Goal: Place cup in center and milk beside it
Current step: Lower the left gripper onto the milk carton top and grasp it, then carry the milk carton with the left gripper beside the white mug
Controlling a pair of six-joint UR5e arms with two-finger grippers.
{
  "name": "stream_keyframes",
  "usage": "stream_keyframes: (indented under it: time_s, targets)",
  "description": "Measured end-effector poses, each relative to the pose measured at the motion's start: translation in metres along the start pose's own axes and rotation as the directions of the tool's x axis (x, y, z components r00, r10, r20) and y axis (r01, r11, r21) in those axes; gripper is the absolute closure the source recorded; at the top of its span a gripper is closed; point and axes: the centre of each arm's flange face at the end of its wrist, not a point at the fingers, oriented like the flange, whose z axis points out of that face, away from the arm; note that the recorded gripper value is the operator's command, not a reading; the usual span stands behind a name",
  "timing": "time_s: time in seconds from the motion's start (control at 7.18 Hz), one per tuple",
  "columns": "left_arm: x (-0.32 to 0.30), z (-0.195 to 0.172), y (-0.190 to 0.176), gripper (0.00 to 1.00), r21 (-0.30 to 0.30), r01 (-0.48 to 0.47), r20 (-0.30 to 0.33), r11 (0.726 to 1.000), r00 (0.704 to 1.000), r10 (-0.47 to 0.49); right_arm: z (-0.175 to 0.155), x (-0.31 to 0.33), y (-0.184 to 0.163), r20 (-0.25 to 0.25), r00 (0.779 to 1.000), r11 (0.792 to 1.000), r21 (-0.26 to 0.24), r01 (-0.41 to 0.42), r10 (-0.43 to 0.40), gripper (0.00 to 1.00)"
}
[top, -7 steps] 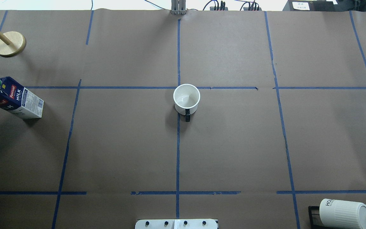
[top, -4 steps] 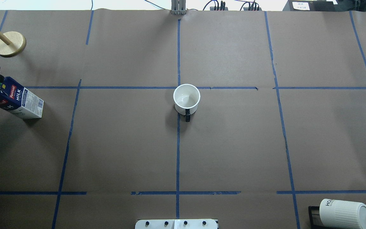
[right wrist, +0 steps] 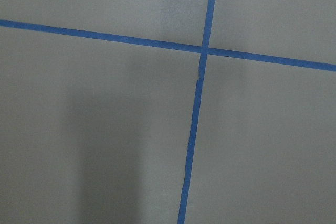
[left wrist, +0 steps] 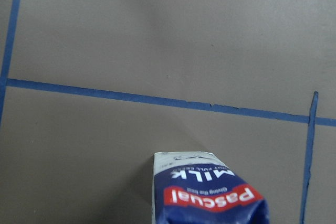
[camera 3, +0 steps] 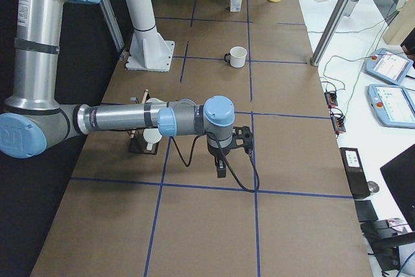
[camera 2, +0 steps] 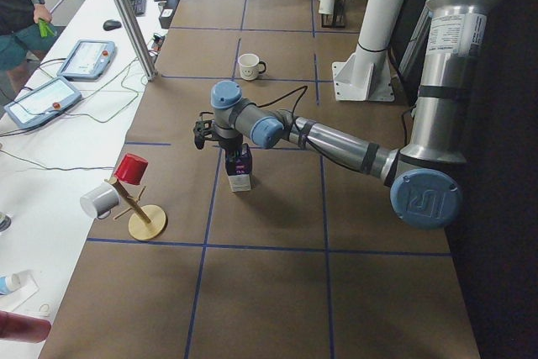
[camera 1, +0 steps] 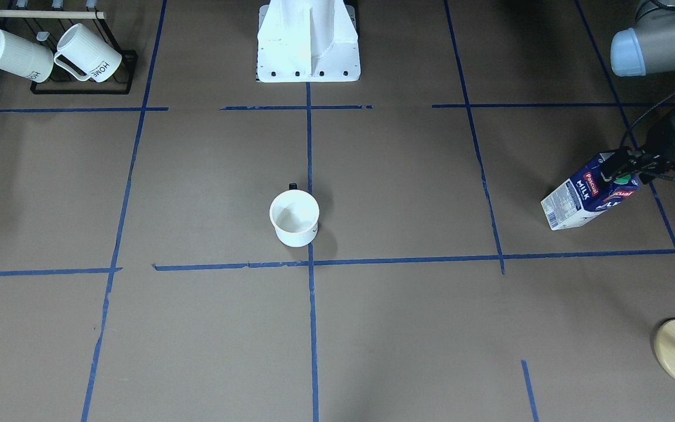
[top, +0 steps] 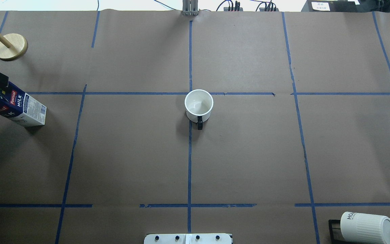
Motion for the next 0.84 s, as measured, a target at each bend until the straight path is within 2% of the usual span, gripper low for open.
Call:
stream_keyframes:
  time_s: [0.14,0.28,0.56,0.84]
  targets:
    - [0.002,-0.001,0.000,0.42,0.004,-0.007,-0.005,1.000,1.000,0.007,0.000,0.000,0.000,0.000,1.000,1.000,0.000,0.000,0.000,0.00]
    - [0.005,-0.002,0.000,0.51,0.007,-0.012,-0.009,1.000,1.000,0.012,0.000,0.000,0.000,0.000,1.000,1.000,0.000,0.000,0.000,0.00]
    - [0.017,-0.007,-0.005,0.53,0.016,-0.021,-0.017,1.000,1.000,0.022,0.000,0.000,0.000,-0.001,1.000,1.000,0.000,-0.001,0.001,0.00]
    - [0.055,-0.023,-0.022,0.53,0.021,-0.018,-0.024,1.000,1.000,0.019,0.000,0.000,0.000,0.000,1.000,1.000,0.001,-0.004,0.004,0.00]
